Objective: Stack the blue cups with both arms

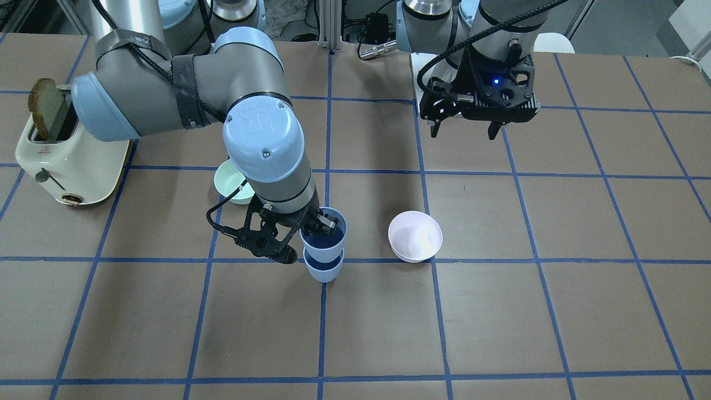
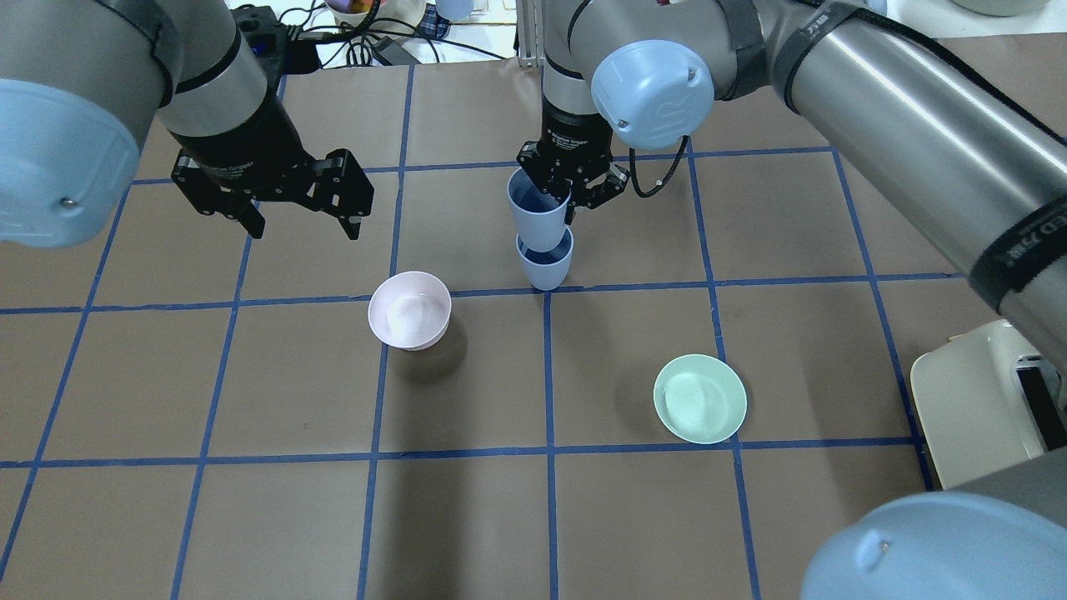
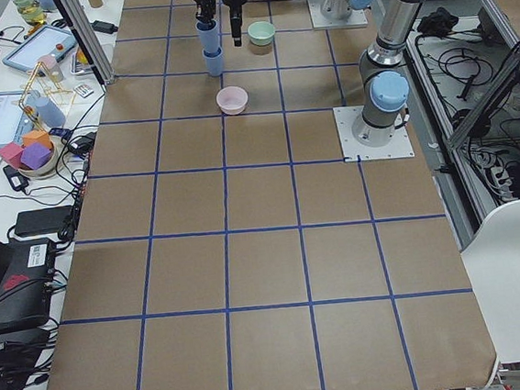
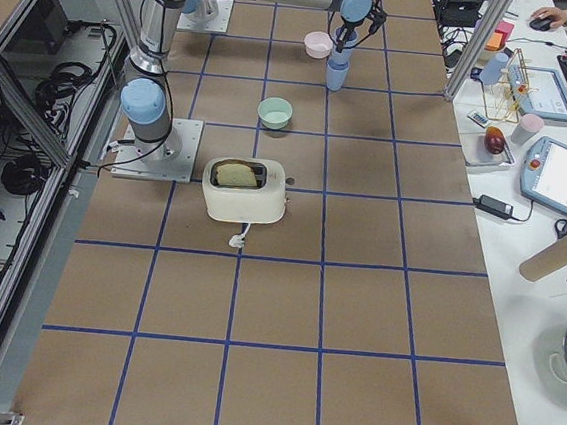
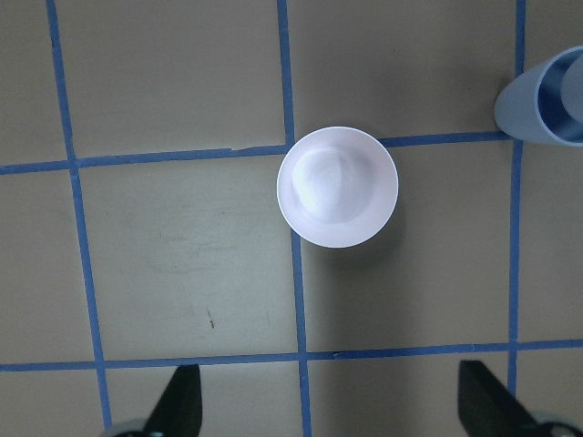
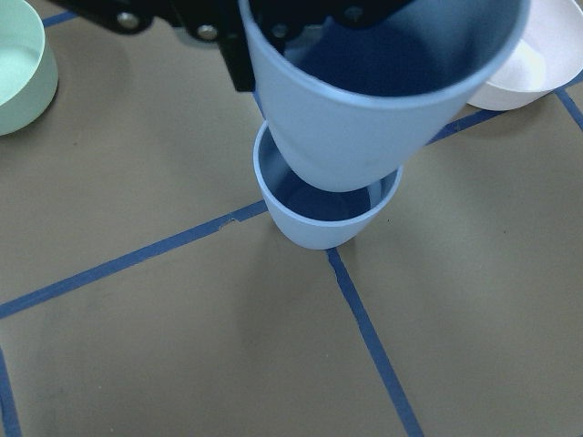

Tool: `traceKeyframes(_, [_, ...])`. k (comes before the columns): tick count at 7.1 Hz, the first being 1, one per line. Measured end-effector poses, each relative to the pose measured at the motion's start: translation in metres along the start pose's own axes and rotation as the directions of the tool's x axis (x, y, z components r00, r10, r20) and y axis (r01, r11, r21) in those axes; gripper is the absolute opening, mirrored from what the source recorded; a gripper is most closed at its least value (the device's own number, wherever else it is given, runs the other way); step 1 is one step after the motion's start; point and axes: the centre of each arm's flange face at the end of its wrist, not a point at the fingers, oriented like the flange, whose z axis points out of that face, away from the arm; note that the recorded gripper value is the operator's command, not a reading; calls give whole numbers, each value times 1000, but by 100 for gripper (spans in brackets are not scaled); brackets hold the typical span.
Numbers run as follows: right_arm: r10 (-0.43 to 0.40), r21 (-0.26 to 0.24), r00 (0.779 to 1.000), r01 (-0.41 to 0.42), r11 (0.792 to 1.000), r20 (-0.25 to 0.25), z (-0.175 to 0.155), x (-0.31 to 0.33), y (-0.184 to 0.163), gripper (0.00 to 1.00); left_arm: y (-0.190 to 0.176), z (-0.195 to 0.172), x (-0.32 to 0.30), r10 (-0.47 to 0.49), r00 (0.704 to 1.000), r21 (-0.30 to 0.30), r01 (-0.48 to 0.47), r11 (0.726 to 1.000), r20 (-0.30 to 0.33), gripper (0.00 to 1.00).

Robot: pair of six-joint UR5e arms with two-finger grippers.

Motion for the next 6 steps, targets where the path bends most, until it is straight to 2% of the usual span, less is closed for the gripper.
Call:
traceKeyframes(4, [2, -5, 1000, -2, 1000, -7, 5, 0, -2, 1, 0, -1, 0, -1, 1000, 2, 1, 1000, 2, 100])
traceKeyframes(5, [4, -12, 1000, -4, 1000, -12, 11, 0, -3, 68, 1, -2, -1, -1, 1000, 3, 1, 1000, 6, 100])
traceKeyframes(6, [4, -17, 1000, -5, 1000, -15, 15, -1, -5, 100, 1, -2, -1, -2, 1000, 3, 2, 1000, 8, 100])
